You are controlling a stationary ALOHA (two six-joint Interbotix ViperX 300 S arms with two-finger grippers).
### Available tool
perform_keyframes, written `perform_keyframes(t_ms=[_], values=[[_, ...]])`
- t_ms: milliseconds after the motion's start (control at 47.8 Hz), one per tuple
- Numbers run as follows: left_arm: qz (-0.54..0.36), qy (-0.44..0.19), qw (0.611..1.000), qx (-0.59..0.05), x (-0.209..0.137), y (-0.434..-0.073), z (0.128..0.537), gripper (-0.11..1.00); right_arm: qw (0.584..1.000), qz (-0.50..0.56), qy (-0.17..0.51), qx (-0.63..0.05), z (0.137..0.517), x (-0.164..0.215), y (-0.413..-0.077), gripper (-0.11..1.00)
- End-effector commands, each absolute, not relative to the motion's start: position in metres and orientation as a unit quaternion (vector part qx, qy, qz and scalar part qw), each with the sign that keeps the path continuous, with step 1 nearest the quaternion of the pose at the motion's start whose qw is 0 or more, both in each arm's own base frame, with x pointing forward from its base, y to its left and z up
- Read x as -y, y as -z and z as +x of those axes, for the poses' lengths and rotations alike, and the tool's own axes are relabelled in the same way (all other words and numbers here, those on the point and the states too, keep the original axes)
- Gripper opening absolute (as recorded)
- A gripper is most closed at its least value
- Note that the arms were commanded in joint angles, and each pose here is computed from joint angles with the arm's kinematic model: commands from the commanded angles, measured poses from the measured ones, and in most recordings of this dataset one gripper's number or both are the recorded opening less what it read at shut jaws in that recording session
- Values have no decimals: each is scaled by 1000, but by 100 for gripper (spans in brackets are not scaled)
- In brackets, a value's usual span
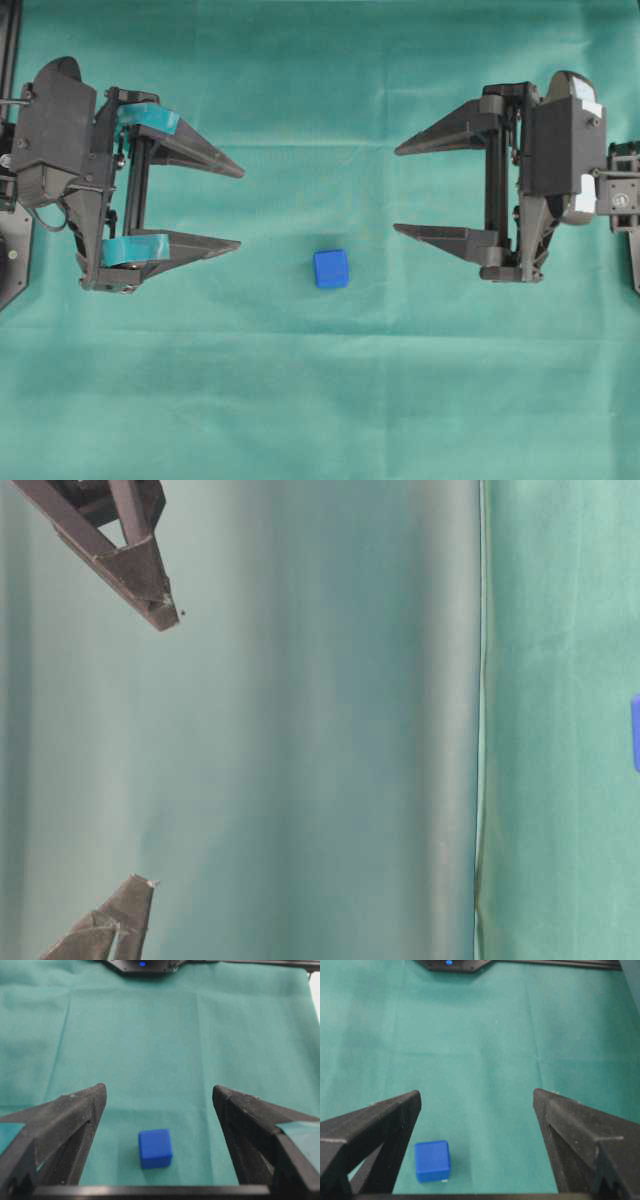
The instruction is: Handover the blue block to the right arm after grasping it with the left arm, then place it in the designated position.
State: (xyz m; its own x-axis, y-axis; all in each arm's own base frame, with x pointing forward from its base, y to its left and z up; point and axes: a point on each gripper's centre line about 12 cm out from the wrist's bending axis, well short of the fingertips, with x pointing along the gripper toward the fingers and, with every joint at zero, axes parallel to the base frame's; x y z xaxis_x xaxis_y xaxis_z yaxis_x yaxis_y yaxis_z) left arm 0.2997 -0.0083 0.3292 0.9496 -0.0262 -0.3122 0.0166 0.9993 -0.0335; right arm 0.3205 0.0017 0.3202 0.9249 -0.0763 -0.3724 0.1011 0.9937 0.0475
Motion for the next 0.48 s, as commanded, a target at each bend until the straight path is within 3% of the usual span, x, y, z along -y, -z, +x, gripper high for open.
perform_keyframes(t_ms=[0, 460], values=[[-13, 10, 989, -145, 8, -337, 298, 100, 984, 33, 41, -173, 320, -3, -329, 94], [-13, 11, 990, -140, 8, -338, 297, 100, 985, 36, 35, -165, 320, -4, -331, 94]])
